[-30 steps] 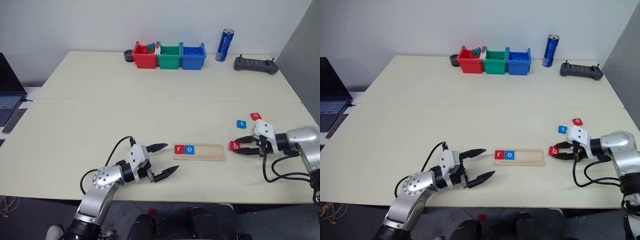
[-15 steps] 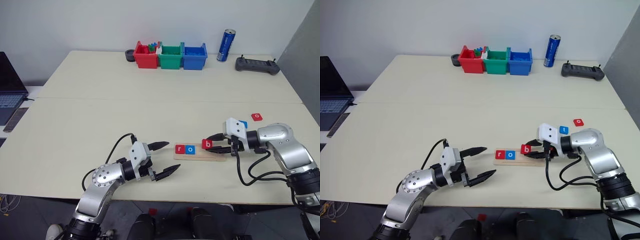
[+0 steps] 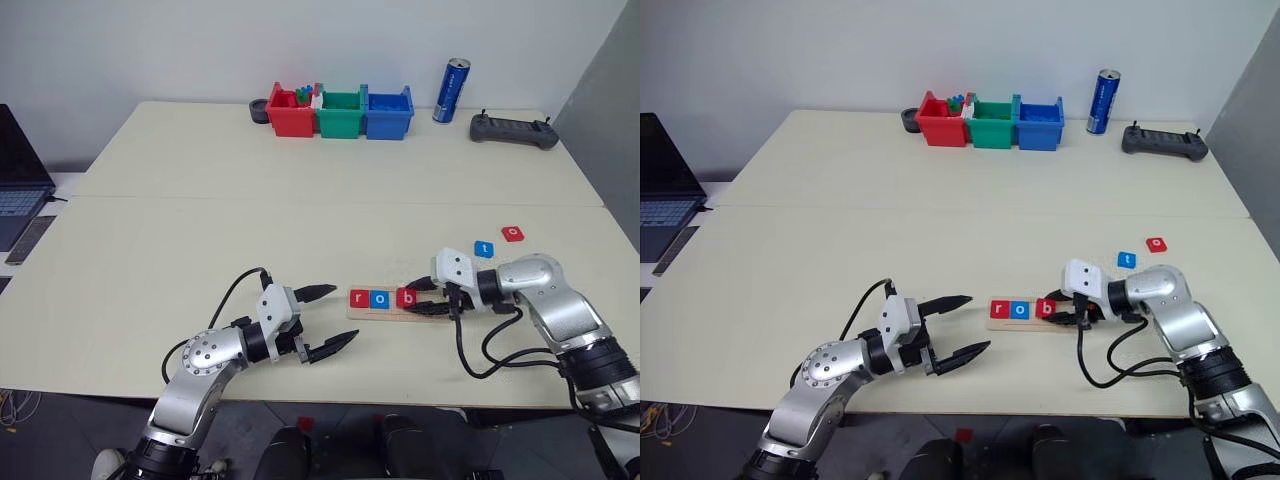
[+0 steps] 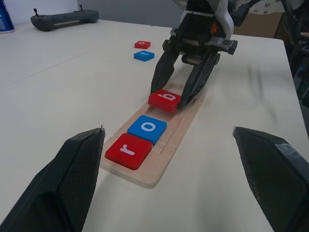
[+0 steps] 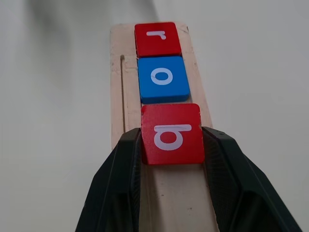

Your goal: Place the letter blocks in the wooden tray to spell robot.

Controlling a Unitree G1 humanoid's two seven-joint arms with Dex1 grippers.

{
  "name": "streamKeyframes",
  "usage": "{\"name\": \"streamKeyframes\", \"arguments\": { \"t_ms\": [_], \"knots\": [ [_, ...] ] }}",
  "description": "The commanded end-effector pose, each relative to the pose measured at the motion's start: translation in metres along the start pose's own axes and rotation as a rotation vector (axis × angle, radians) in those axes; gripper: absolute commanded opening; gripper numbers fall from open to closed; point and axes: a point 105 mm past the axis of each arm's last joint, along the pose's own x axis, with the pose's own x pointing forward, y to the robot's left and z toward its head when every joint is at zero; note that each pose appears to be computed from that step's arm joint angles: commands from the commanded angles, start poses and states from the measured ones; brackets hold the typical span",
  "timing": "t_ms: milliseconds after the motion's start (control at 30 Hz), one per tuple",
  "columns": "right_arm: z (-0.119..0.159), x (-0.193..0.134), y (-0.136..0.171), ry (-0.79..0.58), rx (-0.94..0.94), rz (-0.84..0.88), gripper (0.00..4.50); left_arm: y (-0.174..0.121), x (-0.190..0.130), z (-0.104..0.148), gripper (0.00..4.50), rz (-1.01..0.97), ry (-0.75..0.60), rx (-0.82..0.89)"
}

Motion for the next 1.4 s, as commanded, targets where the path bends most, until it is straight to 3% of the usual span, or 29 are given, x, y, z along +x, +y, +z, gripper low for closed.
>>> {"name": "streamKeyframes", "arguments": {
  "t_ms": [33,300,533,600,767,967,1167,1267,1400],
  "knots": [
    [0.011,-0.002,-0.007,-0.013,-0.061,-0.012,1.45,0.0,-0.002,0.011,4.5,0.0,-0.039,0.032],
    [0.011,0.0,-0.005,-0.013,-0.057,0.018,1.45,0.0,-0.002,0.015,4.5,-0.001,-0.041,0.037],
    [0.013,0.0,-0.003,-0.021,-0.051,0.039,3.98,-0.001,-0.003,0.012,4.5,0.001,-0.038,0.035],
    [0.014,0.0,-0.003,-0.024,-0.047,0.038,4.47,-0.001,-0.004,0.011,4.5,0.002,-0.037,0.034],
    [0.018,-0.011,-0.012,-0.04,-0.021,-0.004,4.47,-0.001,-0.006,0.006,4.5,0.003,-0.034,0.03],
    [0.017,-0.05,-0.03,-0.025,0.026,-0.142,4.47,0.001,-0.006,0.001,4.5,0.003,-0.037,0.031],
    [0.007,-0.102,-0.083,-0.099,0.207,-0.626,4.47,0.002,-0.003,-0.002,4.5,0.009,-0.045,0.031],
    [-0.017,-0.13,-0.104,-0.047,0.289,-0.921,4.47,0.001,-0.002,-0.001,4.5,0.0,-0.05,0.03],
    [-0.043,-0.147,-0.114,0.028,0.351,-1.107,4.47,0.002,0.0,0.001,4.5,-0.019,-0.048,0.034]
  ]
}}
